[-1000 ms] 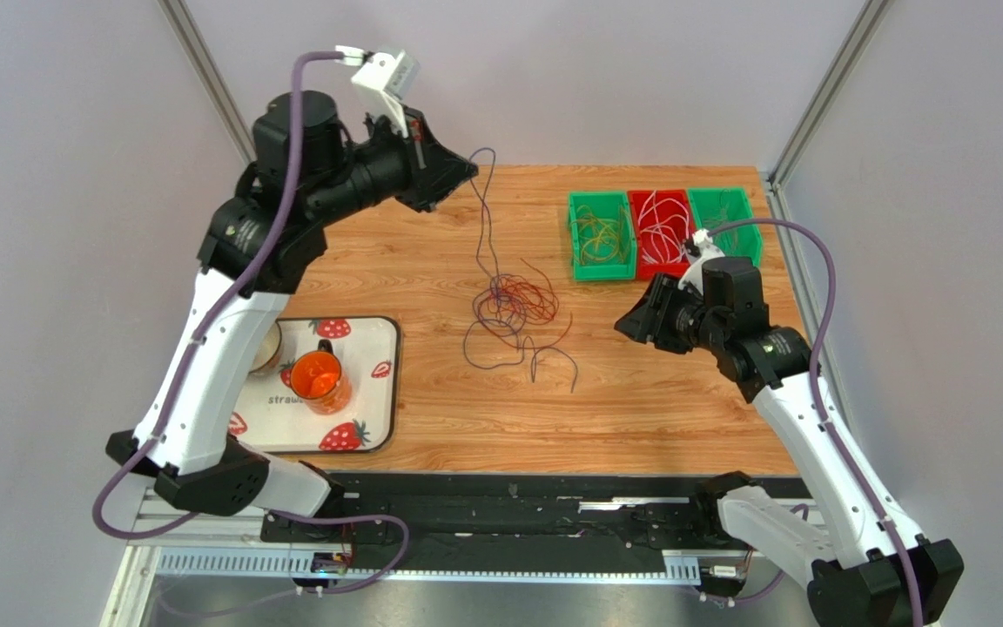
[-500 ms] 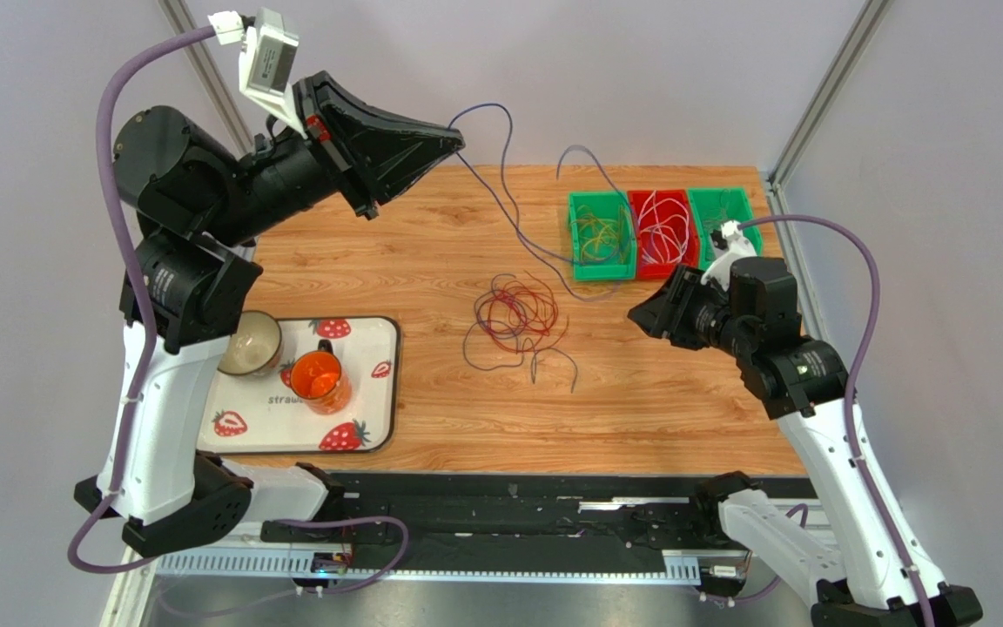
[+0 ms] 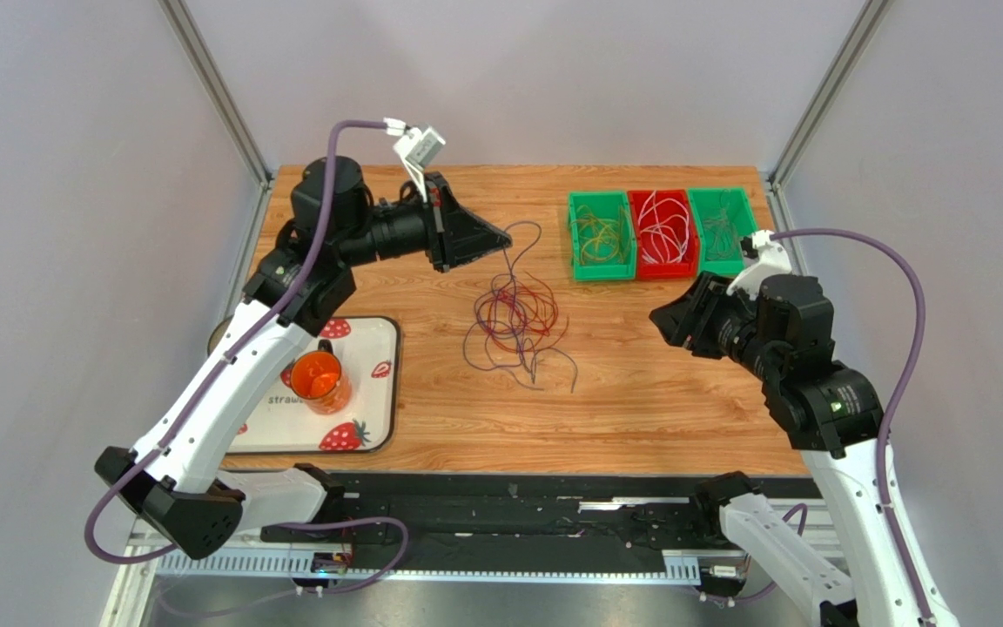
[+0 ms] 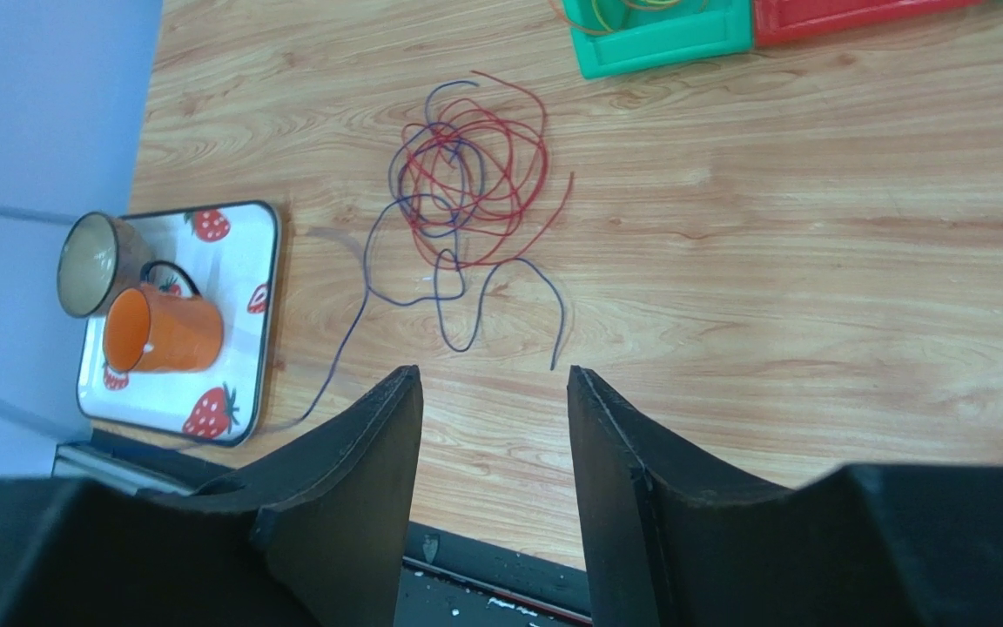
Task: Untangle the cables
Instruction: Place the cable in the bin.
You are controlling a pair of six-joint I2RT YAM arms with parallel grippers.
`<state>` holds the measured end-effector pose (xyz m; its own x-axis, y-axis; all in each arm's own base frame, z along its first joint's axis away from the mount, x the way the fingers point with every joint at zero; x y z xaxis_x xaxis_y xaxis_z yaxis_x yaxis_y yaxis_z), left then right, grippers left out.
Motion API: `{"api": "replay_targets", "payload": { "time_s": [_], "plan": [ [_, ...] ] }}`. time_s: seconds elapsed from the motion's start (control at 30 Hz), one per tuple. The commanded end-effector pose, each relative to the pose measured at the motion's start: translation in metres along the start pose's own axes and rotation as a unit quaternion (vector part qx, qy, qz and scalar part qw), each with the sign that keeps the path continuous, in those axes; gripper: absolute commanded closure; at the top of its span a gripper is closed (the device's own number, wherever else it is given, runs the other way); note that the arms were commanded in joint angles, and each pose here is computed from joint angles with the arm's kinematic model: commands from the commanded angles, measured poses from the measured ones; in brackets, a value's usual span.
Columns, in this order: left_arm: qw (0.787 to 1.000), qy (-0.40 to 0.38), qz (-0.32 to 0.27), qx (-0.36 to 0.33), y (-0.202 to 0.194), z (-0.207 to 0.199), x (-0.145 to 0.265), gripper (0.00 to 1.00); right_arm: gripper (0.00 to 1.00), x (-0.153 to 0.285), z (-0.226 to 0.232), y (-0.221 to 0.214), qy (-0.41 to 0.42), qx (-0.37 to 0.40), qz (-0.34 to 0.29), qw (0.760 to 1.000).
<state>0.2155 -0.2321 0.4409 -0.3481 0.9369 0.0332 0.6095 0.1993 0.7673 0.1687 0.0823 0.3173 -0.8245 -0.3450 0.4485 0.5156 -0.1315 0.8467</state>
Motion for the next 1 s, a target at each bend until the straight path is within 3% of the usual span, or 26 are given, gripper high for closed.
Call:
{"api": "replay_targets", "payload": {
  "time_s": [0.0, 0.1, 0.3, 0.7, 0.97],
  "plan": [
    [0.998, -0.058, 0.012, -0.038, -0.007, -0.013, 0.005, 1.0, 0.5, 0.013, 0.033, 0.021, 0.14, 0.06, -0.05, 0.987],
    [0.995, -0.088, 0.045, -0.033, -0.016, -0.012, 0.003, 1.0, 0.48, 0.023, 0.054, 0.029, 0.232, 0.086, -0.068, 0.966],
    [0.988, -0.129, 0.084, -0.029, -0.022, -0.016, 0.001, 1.0, 0.45, 0.041, 0.079, 0.048, 0.341, 0.122, -0.116, 0.925],
    [0.98, -0.172, 0.099, -0.015, -0.022, -0.026, -0.007, 1.0, 0.44, 0.054, 0.105, 0.086, 0.431, 0.173, -0.151, 0.873],
    [0.978, -0.181, 0.101, -0.012, -0.022, -0.03, -0.014, 1.0, 0.44, 0.041, 0.11, 0.095, 0.45, 0.176, -0.144, 0.863]
  ]
}}
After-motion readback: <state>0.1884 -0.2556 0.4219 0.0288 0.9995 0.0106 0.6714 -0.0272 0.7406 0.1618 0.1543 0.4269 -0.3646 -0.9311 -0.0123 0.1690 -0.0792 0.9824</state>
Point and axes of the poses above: each gripper's point midway between its finger pads, its own x axis back along the fingers, its own z axis along the line the jaws close on, y = z × x, the point moved 6 cm from there along x, back along the fingers, and after that the axes turned 13 degrees about x, right-handed, at the moved point
